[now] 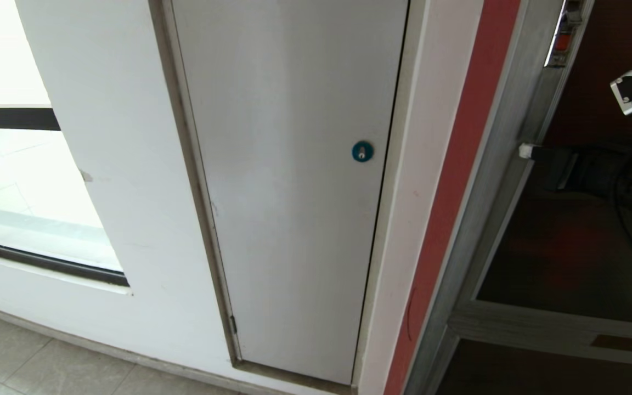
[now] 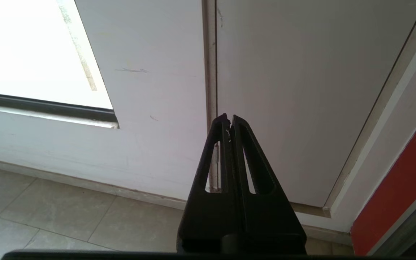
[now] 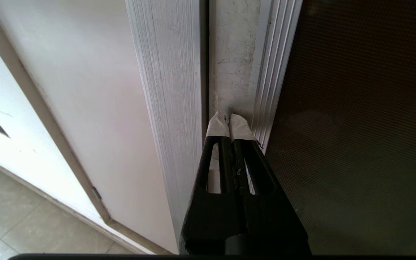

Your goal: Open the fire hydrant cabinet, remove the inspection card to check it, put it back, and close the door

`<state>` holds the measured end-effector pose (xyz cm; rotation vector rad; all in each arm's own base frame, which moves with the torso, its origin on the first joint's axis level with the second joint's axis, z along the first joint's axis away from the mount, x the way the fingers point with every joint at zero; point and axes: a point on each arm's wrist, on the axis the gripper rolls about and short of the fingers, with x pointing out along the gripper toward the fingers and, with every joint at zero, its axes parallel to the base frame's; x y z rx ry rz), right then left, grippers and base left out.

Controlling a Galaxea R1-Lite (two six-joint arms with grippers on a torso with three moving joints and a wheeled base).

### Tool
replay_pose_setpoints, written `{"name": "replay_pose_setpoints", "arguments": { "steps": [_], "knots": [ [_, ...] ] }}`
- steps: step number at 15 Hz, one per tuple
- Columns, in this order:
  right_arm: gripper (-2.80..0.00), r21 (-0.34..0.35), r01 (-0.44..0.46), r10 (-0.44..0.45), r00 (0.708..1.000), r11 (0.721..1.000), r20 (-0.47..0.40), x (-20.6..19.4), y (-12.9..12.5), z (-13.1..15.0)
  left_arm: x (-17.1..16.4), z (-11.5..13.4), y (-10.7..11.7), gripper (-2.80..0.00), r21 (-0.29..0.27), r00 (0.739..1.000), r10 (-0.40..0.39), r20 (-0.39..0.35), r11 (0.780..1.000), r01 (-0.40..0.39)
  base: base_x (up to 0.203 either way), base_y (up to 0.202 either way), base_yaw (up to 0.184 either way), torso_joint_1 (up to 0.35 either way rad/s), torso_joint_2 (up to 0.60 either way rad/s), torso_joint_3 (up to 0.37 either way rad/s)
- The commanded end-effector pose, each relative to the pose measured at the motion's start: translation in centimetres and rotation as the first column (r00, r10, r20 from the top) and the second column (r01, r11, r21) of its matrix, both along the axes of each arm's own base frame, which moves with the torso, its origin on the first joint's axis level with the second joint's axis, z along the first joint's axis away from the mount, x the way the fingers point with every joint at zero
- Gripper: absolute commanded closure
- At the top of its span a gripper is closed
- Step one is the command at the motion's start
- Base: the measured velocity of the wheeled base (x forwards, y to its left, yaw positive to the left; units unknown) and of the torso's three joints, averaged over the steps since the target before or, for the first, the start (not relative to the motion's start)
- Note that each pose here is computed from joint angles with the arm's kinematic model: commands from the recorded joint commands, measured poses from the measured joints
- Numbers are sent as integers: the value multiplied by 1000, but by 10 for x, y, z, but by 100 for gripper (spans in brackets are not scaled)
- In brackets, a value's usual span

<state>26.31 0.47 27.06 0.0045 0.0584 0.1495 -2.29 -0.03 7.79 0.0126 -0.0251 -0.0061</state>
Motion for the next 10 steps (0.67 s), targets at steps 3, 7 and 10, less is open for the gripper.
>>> {"name": "replay_pose_setpoints", "arguments": {
  "steps": [3,7,10],
  "knots": [
    [0,1,-3,3,1000,1000,13,-4,0,3,1,-2,0,0,0,1000,0,-9,1000,0,0,0,0,0,0,0],
    [0,3,-37,37,997,999,65,-29,1,15,1,-2,0,0,0,1000,0,-8,1000,0,0,0,0,0,0,0],
    [0,2,-54,53,993,999,109,-48,2,27,1,-2,0,0,0,1000,0,-8,1000,0,0,0,0,0,0,0]
  ]
}}
